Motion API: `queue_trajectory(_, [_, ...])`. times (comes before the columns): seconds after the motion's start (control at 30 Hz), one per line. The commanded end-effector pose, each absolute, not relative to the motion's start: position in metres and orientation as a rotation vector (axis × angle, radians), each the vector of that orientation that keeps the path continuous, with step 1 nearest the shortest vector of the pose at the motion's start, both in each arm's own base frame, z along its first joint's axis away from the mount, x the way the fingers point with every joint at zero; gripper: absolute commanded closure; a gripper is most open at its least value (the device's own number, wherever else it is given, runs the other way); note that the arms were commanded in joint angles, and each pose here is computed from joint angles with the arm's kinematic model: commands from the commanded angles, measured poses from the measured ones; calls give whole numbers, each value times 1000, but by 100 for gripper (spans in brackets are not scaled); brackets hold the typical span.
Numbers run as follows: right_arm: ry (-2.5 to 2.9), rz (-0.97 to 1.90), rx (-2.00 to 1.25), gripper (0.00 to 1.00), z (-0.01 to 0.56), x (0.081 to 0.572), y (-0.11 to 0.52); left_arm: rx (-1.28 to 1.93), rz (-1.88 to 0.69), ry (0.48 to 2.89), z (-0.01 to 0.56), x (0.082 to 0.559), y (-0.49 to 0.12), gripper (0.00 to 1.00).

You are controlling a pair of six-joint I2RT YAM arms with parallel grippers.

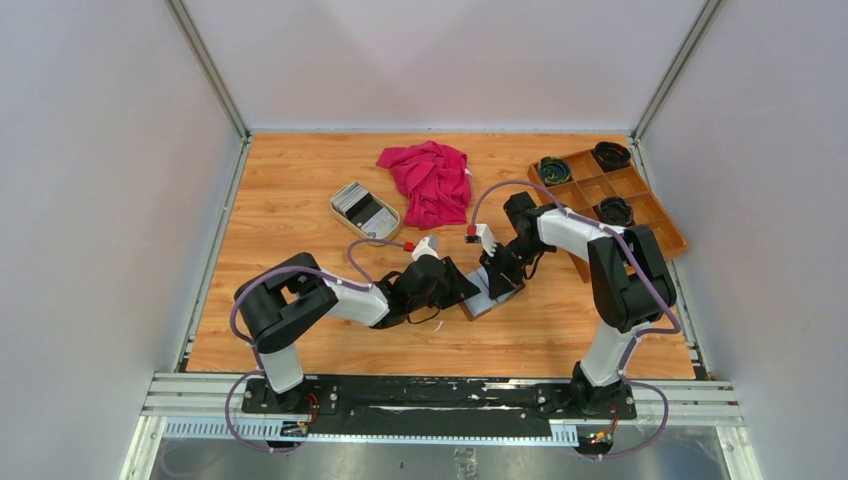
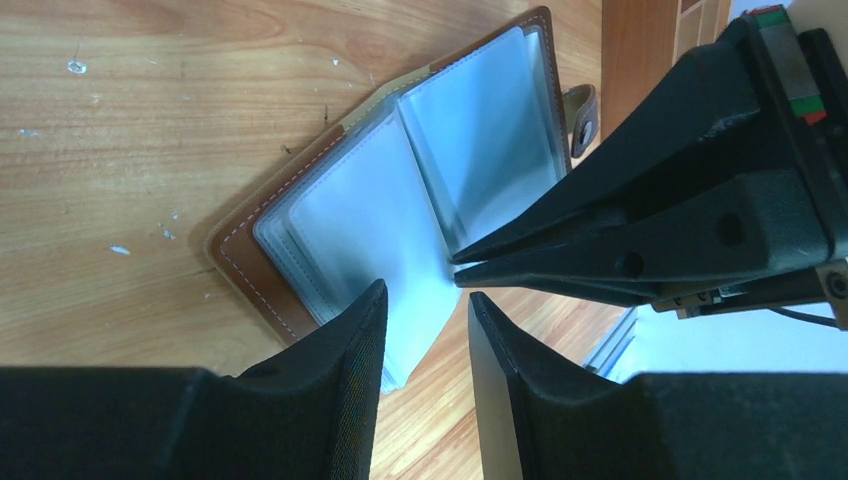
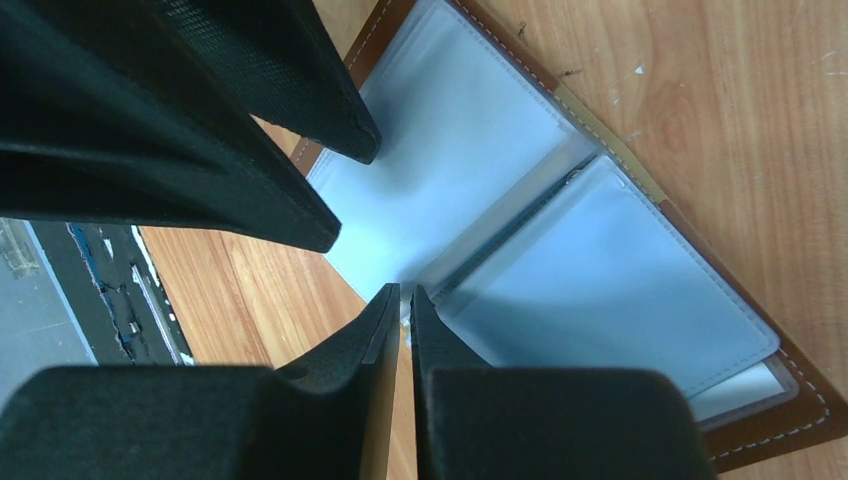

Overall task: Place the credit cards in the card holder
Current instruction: Turn over the card slot in the card holder.

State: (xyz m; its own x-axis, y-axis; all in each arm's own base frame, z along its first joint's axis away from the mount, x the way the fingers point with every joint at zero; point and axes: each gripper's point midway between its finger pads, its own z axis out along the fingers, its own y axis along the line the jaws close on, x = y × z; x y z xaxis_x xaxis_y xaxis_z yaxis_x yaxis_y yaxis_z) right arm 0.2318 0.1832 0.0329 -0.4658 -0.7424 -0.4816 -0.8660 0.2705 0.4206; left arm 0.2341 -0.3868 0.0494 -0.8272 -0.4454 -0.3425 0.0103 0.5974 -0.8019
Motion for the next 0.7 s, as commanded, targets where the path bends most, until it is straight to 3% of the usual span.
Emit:
queue_trajectory(0.0, [2346, 1031, -1500, 88, 39, 228, 187, -346, -1182, 2305, 43, 240, -390, 61])
queue_trajectory(0.67, [2367, 1037, -1471, 88, 37, 231, 183, -299, -1156, 2323, 39, 226, -372, 55])
